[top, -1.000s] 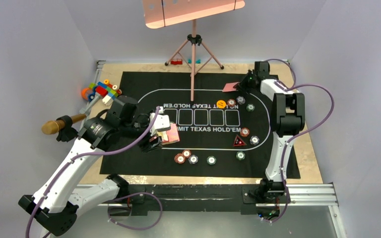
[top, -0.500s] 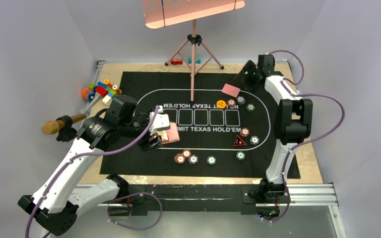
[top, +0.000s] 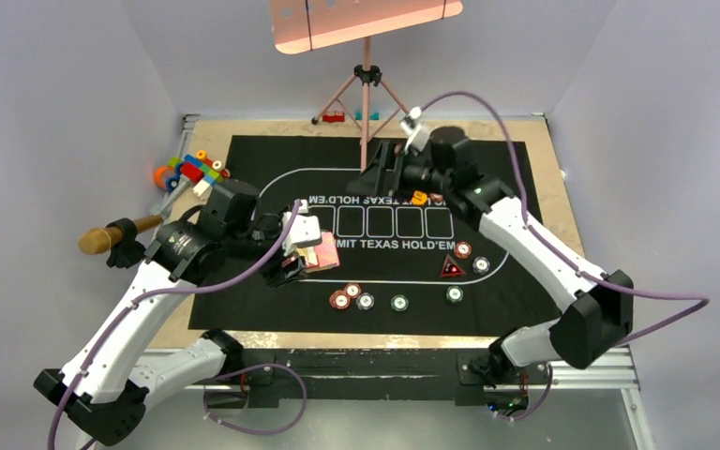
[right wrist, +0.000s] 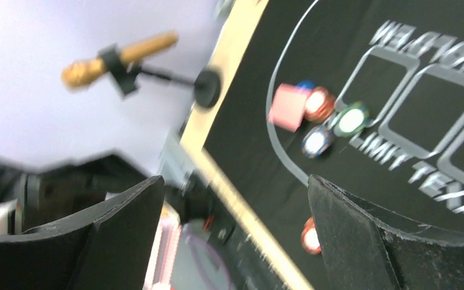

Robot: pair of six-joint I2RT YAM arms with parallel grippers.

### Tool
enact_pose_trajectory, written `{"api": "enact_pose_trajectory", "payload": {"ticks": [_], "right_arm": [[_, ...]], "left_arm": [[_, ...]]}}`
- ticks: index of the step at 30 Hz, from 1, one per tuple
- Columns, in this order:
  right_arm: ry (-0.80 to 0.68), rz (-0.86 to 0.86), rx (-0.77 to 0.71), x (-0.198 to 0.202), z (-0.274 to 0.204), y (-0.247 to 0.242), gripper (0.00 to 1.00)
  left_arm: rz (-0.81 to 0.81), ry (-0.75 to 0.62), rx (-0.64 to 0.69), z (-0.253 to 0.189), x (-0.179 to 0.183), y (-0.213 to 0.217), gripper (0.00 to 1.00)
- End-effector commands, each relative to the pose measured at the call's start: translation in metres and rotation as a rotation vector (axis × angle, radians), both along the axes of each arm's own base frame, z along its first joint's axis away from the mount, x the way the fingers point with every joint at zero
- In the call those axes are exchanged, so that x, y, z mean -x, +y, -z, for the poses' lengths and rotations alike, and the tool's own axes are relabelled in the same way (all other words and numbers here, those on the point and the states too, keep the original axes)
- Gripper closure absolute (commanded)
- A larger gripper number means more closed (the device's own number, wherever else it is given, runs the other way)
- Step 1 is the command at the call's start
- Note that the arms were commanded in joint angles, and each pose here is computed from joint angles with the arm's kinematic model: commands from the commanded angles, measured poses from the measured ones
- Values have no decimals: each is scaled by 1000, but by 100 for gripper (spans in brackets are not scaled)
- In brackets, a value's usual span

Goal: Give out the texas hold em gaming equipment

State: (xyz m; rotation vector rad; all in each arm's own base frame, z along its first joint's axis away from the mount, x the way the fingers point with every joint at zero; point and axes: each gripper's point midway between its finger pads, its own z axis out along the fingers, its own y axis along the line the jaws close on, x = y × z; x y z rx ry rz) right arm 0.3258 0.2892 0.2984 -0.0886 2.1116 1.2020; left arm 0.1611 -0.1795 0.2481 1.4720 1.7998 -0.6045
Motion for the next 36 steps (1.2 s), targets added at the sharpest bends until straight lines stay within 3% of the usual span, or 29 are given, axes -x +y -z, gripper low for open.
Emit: {"api": "enact_pose_trajectory", "payload": {"ticks": [1,9,26,32,36], "right_arm": [[50,-222,-120,68,-1,35,7],[64,-380,-195,124,-7,66,5],[168,-470,-298,146,11,101,3],[199,-464,-282,148,20,99,24],[207,-457,-282,148,21,97,32]], "left_arm": [[21,-67,72,-26,-1,-8,100],[9,-86,90,-31,-8,-11,100],[5,-90,107,-39,-14,-16,100],[7,-90,112,-40,-13,-17,100],[9,-91,114,-41,-11,-16,100]]}}
